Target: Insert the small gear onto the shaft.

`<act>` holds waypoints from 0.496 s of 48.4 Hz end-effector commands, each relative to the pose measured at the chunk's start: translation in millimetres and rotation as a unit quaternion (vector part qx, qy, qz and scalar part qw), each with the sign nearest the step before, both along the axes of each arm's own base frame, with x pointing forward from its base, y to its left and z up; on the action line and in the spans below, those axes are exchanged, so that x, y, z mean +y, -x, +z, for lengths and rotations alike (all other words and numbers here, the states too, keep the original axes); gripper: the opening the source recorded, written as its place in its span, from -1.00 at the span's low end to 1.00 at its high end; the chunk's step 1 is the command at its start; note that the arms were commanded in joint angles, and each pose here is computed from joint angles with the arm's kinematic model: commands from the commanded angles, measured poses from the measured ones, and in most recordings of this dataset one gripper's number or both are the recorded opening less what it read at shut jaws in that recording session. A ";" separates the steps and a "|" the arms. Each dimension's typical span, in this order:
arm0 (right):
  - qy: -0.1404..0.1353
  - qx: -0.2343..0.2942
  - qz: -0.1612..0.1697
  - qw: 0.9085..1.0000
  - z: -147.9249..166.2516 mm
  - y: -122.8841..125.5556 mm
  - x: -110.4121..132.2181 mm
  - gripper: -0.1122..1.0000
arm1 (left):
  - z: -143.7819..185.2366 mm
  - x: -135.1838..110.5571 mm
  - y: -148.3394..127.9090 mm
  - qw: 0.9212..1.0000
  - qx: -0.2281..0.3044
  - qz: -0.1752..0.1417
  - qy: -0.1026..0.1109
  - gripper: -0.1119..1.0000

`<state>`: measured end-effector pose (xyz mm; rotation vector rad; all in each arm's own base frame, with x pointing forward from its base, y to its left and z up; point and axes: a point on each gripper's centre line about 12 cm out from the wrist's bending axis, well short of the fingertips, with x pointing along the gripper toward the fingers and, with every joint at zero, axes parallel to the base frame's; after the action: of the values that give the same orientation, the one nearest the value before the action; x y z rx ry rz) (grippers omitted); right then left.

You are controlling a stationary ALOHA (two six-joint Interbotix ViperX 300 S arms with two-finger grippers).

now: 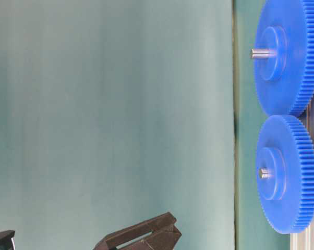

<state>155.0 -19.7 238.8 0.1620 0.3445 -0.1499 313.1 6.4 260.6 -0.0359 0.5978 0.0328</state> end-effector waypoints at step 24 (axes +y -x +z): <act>-0.003 -0.005 -0.002 1.000 2.6 -1.4 -0.5 -0.38 | 9.0 -0.9 -0.6 1.000 -0.015 -0.002 -0.002 0.61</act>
<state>154.7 -19.7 237.9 0.1620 0.3445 -0.1499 313.1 6.4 260.6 -0.0359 0.5978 0.0328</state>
